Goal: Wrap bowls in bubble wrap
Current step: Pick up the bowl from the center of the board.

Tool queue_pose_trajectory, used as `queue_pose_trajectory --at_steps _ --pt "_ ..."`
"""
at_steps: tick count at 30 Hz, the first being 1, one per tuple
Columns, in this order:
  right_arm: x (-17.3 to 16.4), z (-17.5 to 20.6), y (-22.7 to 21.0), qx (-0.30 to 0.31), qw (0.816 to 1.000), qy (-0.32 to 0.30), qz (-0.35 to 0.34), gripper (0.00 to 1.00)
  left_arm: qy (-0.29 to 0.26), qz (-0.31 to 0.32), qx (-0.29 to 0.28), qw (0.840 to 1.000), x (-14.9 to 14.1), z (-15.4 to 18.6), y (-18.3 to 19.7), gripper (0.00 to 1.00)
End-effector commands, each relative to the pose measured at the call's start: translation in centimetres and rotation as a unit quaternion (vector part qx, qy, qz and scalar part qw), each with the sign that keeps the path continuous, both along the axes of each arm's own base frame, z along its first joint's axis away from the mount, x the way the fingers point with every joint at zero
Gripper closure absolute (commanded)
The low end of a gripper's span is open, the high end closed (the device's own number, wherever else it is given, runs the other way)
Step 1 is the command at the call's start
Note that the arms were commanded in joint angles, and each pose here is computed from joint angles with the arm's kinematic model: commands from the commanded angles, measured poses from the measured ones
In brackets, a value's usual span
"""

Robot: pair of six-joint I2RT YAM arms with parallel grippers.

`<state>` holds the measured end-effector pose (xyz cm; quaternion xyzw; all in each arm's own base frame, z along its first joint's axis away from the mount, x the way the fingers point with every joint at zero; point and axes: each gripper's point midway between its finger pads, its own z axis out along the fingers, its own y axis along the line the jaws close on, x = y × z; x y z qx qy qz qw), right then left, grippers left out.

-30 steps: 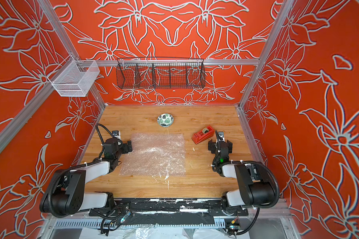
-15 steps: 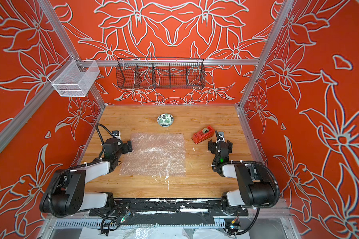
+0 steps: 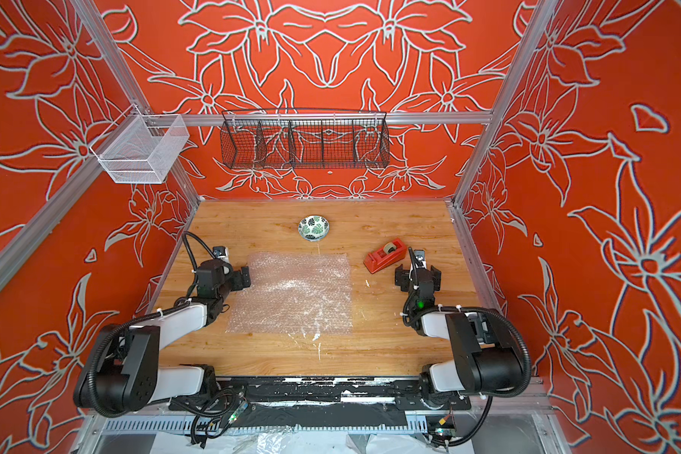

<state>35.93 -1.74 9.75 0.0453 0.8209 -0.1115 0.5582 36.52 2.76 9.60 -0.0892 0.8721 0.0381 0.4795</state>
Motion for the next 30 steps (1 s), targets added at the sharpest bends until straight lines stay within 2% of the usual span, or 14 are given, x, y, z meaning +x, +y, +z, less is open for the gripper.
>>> queue_pose_trajectory --at_steps 1,4,7,11,15,20,25,30 --pt "0.4 3.2 0.3 -0.003 1.0 -0.004 0.007 0.03 0.006 0.017 -0.001 1.0 -0.3 2.0 0.2 0.03" --pt "-0.1 4.7 0.1 0.024 1.0 0.01 -0.009 0.03 0.01 0.031 -0.014 0.999 -0.8 2.7 0.2 0.03" --pt "-0.6 5.8 1.3 0.066 0.998 -0.001 0.014 0.03 0.01 0.037 -0.048 0.998 -1.0 3.8 -0.3 0.03" --pt "-1.3 6.2 3.4 0.143 0.988 0.047 0.046 0.03 0.051 -0.012 -0.131 0.99 -0.3 5.9 -3.6 0.03" --pt "-2.4 6.0 5.8 0.201 0.97 0.107 0.082 0.03 0.101 -0.049 -0.179 0.977 2.1 7.0 -7.3 0.03" --pt "-3.8 5.2 7.1 0.243 0.953 0.16 0.085 0.03 0.157 -0.067 -0.181 0.969 5.8 6.7 -11.6 0.03" --pt "-4.6 5.0 7.9 0.27 0.941 0.182 0.087 0.03 0.201 -0.108 -0.213 0.95 10.0 5.7 -16.4 0.03" --pt "-5.8 5.2 8.7 0.273 0.935 0.2 0.104 0.03 0.233 -0.103 -0.232 0.939 14.0 3.0 -18.1 0.02"
